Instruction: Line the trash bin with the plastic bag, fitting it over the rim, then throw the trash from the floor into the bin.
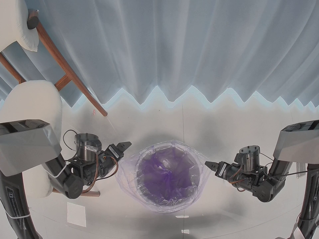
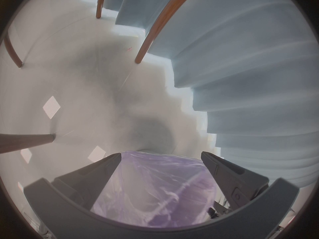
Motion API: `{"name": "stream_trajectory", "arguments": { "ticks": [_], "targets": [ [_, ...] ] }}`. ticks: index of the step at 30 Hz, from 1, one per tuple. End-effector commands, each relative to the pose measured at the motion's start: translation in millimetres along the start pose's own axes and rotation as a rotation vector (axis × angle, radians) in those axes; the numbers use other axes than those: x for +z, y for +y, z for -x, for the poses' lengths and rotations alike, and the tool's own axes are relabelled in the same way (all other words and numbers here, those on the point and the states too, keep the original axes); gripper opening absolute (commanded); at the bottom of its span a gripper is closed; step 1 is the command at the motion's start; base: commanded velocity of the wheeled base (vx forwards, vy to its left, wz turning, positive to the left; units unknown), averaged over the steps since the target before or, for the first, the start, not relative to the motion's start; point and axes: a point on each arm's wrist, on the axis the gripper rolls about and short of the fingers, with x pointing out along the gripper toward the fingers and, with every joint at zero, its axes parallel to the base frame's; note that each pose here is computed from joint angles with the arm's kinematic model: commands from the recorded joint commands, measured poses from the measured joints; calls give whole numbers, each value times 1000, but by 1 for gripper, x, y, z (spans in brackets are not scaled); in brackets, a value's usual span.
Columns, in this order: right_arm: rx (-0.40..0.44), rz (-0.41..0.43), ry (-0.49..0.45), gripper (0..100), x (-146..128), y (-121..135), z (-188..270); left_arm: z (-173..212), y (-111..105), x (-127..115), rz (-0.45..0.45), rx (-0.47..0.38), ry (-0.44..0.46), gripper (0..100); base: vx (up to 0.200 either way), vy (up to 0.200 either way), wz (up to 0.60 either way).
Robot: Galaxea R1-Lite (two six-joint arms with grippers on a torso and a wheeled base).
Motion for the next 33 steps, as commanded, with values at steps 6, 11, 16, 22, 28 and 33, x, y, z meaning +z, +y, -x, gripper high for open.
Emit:
{"name": "stream_trajectory", "arguments": {
  "ticks": [6, 11, 16, 22, 28, 33],
  "targets": [
    [1, -53, -82, 100, -2, -5, 38, 83, -2, -14, -7, -200, 59, 100, -200, 0, 0],
    [5, -77, -94, 100, -1, -5, 48, 94, 4, -21, -13, -220, 87, 100, -200, 0, 0],
    [-12, -113, -112, 100, -1, -5, 48, 97, 15, -31, -13, -180, 125, 100, -200, 0, 0],
    [-26, -113, -107, 100, -4, -6, 46, 87, 20, -45, -16, -144, 177, 100, -67, 0, 0],
    [-26, -113, -109, 100, -3, -6, 46, 72, 14, -58, 1, -168, 226, 100, 0, 0, 0],
    [-37, -115, -111, 100, -4, -7, 47, 55, 18, -71, 5, -155, 263, 100, 0, 0, 0]
  ]
}}
